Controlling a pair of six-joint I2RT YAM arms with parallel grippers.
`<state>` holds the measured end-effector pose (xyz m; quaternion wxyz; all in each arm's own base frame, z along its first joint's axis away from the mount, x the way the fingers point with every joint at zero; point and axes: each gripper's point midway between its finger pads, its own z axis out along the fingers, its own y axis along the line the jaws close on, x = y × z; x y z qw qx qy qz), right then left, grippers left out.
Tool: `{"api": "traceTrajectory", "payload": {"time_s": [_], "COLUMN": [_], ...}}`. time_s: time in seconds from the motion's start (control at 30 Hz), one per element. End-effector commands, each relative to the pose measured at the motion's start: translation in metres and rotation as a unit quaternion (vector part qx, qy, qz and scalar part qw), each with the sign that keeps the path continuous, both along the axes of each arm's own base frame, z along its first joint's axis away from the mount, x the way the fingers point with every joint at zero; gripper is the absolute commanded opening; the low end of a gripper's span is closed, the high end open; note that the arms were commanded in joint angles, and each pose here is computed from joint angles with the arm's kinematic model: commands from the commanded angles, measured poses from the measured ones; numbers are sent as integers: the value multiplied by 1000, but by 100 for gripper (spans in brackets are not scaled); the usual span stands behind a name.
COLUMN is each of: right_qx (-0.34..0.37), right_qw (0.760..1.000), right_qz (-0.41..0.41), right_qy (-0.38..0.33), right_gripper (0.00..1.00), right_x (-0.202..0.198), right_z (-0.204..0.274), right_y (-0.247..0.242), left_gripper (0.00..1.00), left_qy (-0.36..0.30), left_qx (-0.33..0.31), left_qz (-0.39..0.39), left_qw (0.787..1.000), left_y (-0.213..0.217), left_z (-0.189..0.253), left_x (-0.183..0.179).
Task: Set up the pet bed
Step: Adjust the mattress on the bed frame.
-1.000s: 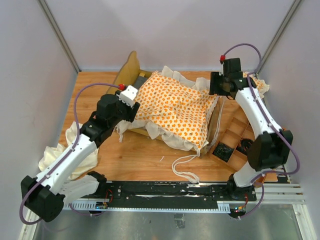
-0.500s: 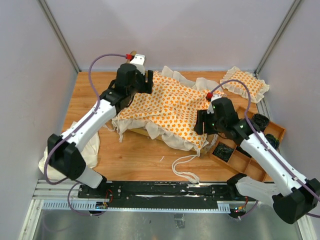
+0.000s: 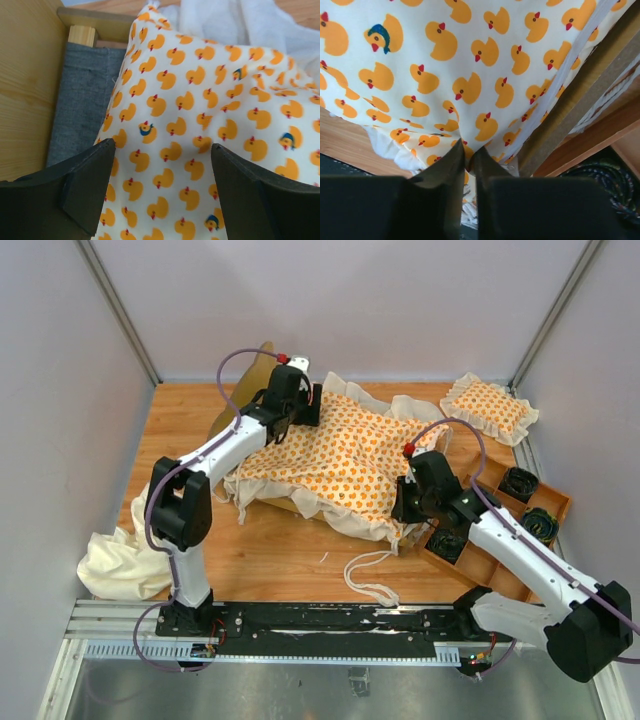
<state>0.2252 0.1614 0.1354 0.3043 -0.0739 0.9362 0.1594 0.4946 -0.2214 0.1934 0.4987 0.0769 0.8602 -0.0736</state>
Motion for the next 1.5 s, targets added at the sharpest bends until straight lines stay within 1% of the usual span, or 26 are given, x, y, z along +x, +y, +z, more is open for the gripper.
{"api": "traceTrajectory", "payload": {"time_s": [0.0, 0.03, 0.07, 0.17, 0.23, 0.27, 0.3, 0.33, 0.4, 0.43, 0.47, 0.63, 0.7, 0.8, 0.93, 1.07, 1.17, 1.2, 1.23, 1.33, 1.37, 1.4, 1.47], "right_qx": [-29, -31, -34, -35, -34, -32, -29, -26, -18, -16, -17, -27, -31, -30, -46, -78, -92, -94, -94, -89, -87, -87, -89], "right_qw": [1000, 1000, 999, 999, 999, 999, 999, 999, 999, 999, 999, 998, 997, 997, 995, 991, 989, 989, 990, 991, 991, 991, 991], "right_qz": [-1, -2, -3, -2, -2, 0, 1, 4, 9, 11, 10, -2, -6, -10, -17, -34, -48, -51, -52, -56, -57, -60, -62], "right_qy": [-1, -5, -7, -13, -15, -17, -20, -22, -32, -39, -46, -63, -70, -76, -88, -104, -103, -100, -97, -86, -84, -84, -81], "right_gripper": [6, 2, 0, 0, 0, 0, 0, 0, 0, 0, 0, 0, 0, 0, 0, 0, 0, 0, 0, 0, 0, 3, 13], "right_x": [-3, -2, -1, 0, 1, 1, 1, 2, 4, 6, 9, 21, 24, 30, 41, 51, 50, 49, 47, 40, 38, 37, 34], "right_z": [-10, -9, -10, -7, -5, -4, -3, -2, -2, -3, -4, 0, 1, 1, 3, 6, 6, 6, 5, 5, 6, 7, 10], "right_y": [-8, -9, -10, -11, -11, -10, -9, -7, -4, -3, -3, -5, -6, -3, -5, -16, -24, -25, -26, -27, -28, -29, -32], "left_gripper": [82, 82, 81, 78, 69, 59, 45, 27, 5, 1, 0, 0, 0, 0, 0, 0, 0, 2, 9, 39, 48, 56, 65], "left_qy": [5, 9, 13, 24, 24, 21, 18, 12, 1, -5, -15, -78, -101, -124, -126, -103, -87, -84, -83, -83, -80, -76, -66], "left_qx": [-2, 3, 7, 13, 18, 21, 23, 24, 34, 42, 55, 100, 104, 98, 104, 119, 127, 127, 127, 122, 119, 113, 93], "left_qz": [11, 12, 13, 11, 12, 11, 11, 11, 8, 12, 31, 128, 147, 151, 160, 171, 178, 175, 174, 159, 149, 143, 126], "left_qw": [1000, 1000, 1000, 1000, 999, 1000, 1000, 1000, 999, 999, 998, 984, 978, 976, 974, 973, 972, 973, 973, 976, 978, 980, 985], "left_y": [4, 4, 5, 4, 4, 4, 4, 4, 5, 7, 15, 58, 69, 72, 73, 75, 79, 78, 78, 74, 71, 68, 60], "left_z": [-16, -24, -31, -49, -55, -56, -57, -55, -47, -41, -34, 10, 26, 38, 28, 9, -3, -5, -6, -3, -1, 3, 13], "left_x": [15, 16, 17, 20, 24, 25, 27, 29, 34, 37, 40, 47, 46, 47, 56, 69, 69, 68, 66, 64, 63, 62, 57]}}
